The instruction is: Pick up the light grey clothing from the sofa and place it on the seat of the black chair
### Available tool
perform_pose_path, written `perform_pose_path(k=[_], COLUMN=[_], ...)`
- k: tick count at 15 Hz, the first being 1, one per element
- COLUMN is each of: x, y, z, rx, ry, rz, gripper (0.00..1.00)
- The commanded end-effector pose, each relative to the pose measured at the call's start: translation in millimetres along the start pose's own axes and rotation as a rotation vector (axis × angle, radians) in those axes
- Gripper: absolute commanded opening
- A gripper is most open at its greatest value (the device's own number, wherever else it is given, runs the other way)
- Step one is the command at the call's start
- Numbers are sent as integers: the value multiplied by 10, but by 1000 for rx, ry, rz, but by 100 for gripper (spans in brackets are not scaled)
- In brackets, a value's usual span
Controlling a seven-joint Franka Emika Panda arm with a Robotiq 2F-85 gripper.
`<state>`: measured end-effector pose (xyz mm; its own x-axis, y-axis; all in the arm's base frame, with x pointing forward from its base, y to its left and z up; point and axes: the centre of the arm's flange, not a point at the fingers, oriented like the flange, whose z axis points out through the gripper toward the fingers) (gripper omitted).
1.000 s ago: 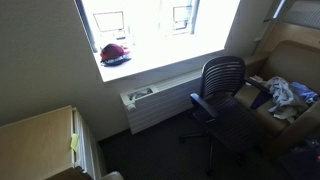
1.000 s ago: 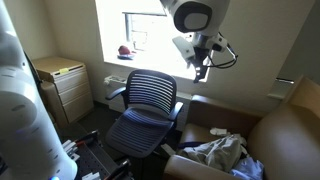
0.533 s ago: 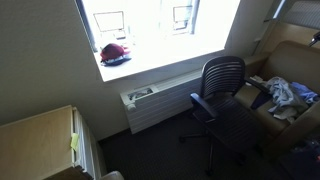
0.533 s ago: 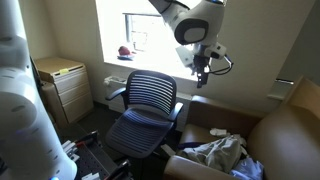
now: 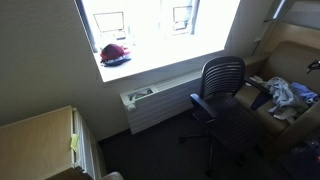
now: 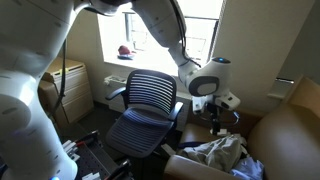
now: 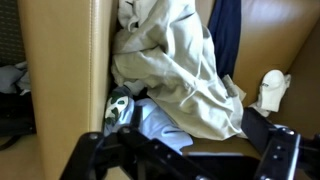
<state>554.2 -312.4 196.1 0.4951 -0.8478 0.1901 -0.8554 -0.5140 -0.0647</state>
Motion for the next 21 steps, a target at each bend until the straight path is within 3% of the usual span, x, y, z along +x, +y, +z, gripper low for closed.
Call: perform_pose_path(k=[1, 2, 3, 4, 5, 11, 12, 13, 16, 19, 21], x=[-6, -5, -58, -42, -3, 72, -184, -199, -158, -300, -454], y=[12, -17, -68, -175, -226, 453, 496, 551, 487, 292, 80], z=[52, 22, -90, 19, 343, 1854, 1404, 1573, 1460, 1275, 1237], rx=[-5, 1, 66, 69, -5, -312, -243, -267, -252, -124, -32], ry=[-3, 0, 97, 167, 209, 15, 52, 49, 60, 106, 32], rz=[0, -3, 30, 66, 92, 226, 195, 198, 200, 195, 191], gripper=[100, 100, 100, 100, 100, 100, 100, 100, 100, 100, 100])
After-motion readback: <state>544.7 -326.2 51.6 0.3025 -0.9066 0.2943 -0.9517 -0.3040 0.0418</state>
